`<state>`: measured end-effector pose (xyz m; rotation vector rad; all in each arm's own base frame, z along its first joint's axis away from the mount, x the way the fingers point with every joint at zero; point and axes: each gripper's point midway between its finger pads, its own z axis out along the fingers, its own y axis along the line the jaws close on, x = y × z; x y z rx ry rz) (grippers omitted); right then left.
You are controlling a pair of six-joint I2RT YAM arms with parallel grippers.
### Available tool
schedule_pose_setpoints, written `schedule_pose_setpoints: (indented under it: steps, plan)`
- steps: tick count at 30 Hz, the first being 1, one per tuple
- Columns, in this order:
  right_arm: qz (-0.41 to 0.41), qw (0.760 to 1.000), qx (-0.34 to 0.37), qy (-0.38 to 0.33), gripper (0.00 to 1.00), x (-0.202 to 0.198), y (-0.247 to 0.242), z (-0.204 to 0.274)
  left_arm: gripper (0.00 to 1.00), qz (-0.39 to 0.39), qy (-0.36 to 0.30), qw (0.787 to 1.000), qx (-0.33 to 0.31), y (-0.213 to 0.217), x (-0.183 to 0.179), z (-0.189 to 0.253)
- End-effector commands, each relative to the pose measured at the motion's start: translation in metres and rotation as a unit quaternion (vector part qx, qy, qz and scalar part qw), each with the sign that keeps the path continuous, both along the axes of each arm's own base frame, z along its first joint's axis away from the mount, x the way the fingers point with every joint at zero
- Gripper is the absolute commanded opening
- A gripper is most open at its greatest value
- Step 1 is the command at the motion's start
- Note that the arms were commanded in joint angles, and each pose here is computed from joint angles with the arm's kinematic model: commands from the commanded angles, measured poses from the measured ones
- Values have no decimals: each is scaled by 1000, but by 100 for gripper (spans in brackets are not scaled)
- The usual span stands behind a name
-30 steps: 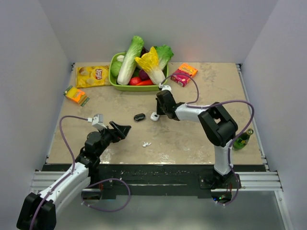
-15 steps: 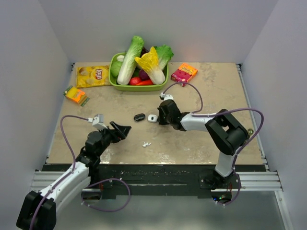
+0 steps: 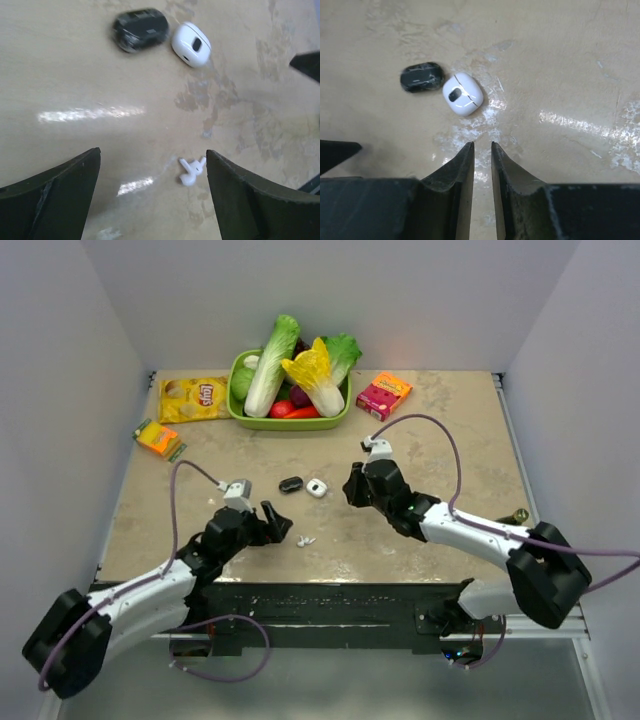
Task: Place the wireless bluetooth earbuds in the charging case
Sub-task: Pick up the charging case at the center of the board.
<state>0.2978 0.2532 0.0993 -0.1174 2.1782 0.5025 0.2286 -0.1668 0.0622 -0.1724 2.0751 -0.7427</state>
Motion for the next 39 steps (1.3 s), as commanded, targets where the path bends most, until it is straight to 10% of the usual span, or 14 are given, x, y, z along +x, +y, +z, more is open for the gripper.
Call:
schedule_pose_setpoints:
  steps: [1,7,17,26,39]
  plan:
    - [12,999,13,-28,23,-8,-7,21,88,-5,-42,998,40,-28,20,30]
    - [86,996,21,7,0,-21,17,-8,70,18,-22,999,35,-33,31,21]
    - [156,983,71,66,0,-8,81,-53,56,42,-27,998,24,-19,23,18]
    - [102,989,63,81,0,20,82,-74,99,71,-39,997,6,-4,19,22]
    - [70,994,39,78,0,22,58,-82,100,77,-29,997,1,-4,18,14]
